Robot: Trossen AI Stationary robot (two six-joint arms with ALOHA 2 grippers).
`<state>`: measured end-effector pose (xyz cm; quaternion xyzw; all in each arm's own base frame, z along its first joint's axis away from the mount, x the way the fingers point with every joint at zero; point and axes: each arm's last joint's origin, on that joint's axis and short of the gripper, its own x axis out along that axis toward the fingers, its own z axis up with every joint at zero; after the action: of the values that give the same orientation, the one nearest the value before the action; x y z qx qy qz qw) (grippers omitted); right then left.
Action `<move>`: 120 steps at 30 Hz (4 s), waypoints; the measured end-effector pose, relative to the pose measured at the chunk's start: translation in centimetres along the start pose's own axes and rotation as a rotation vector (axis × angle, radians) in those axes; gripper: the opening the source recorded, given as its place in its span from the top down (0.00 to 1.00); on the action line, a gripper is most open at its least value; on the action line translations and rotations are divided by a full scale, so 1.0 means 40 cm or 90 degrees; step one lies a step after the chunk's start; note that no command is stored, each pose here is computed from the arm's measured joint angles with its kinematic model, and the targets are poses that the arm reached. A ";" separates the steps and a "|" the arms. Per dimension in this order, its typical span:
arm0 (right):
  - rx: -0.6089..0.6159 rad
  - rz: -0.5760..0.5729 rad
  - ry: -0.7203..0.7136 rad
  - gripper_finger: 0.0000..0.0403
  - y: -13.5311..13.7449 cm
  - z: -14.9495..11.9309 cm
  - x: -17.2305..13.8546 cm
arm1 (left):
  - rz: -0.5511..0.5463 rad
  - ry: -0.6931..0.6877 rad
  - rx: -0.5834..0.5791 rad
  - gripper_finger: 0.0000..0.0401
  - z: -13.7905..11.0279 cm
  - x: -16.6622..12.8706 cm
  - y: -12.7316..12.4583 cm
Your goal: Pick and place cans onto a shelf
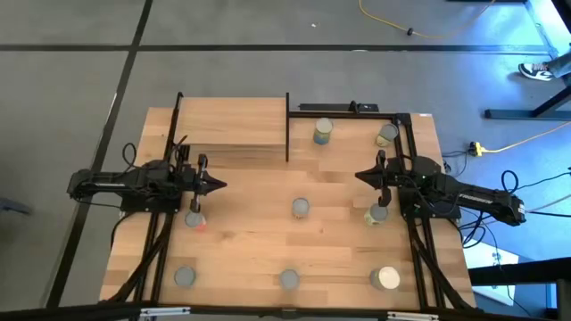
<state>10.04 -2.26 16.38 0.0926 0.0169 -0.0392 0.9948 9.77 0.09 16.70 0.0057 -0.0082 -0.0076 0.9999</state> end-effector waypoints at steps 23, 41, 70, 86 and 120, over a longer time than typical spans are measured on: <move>0.000 0.000 0.000 0.96 0.000 0.000 0.000 | 0.000 0.000 0.000 1.00 0.000 0.000 0.000; 0.000 0.000 0.000 0.96 0.000 0.000 0.000 | 0.000 0.000 0.000 1.00 0.000 0.000 0.000; -0.026 0.001 -0.009 0.96 0.001 0.004 0.000 | 0.083 -0.005 0.007 1.00 0.002 -0.001 0.009; -0.158 0.015 -0.039 0.96 0.045 0.180 -0.056 | 0.223 -0.028 0.048 1.00 0.235 -0.033 0.026; -0.024 -0.185 0.263 0.96 0.093 0.558 -0.054 | 0.299 0.335 -0.220 1.00 0.603 0.238 0.126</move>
<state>8.77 -2.61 39.06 0.0764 0.2341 -0.1619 0.9556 18.95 4.72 41.03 -0.1628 0.2485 0.2218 0.9287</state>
